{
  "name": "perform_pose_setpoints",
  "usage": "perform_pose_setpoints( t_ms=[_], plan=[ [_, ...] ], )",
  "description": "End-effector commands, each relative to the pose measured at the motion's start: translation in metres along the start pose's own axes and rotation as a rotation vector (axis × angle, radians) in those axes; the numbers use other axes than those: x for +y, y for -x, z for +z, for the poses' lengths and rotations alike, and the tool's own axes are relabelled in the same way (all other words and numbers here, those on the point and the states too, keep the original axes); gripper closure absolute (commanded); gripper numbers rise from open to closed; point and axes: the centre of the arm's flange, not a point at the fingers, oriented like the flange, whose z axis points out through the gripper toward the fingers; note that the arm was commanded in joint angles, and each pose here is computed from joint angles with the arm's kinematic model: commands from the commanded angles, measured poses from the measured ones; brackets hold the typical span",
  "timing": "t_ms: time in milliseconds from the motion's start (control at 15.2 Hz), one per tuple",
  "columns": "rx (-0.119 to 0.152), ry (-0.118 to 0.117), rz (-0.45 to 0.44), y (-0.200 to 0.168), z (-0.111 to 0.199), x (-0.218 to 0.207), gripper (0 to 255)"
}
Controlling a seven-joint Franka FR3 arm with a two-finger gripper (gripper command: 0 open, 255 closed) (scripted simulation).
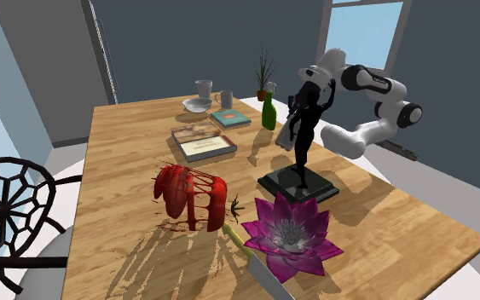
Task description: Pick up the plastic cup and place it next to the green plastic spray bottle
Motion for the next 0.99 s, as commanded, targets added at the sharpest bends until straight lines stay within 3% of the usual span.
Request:
perform_pose_setpoints(
  t_ms=[0,198,726,792,924],
  plan=[
    [0.001,0.000,0.000,0.007,0.007,-0.002,255],
    [0.001,0.000,0.000,0.019,0.021,-0.005,255],
    [0.001,0.000,0.000,0.019,0.021,-0.005,255],
    [0.001,0.000,0.000,0.019,0.022,-0.005,0],
    [0.001,0.000,0.000,0.019,0.023,-0.007,0]
  ],
)
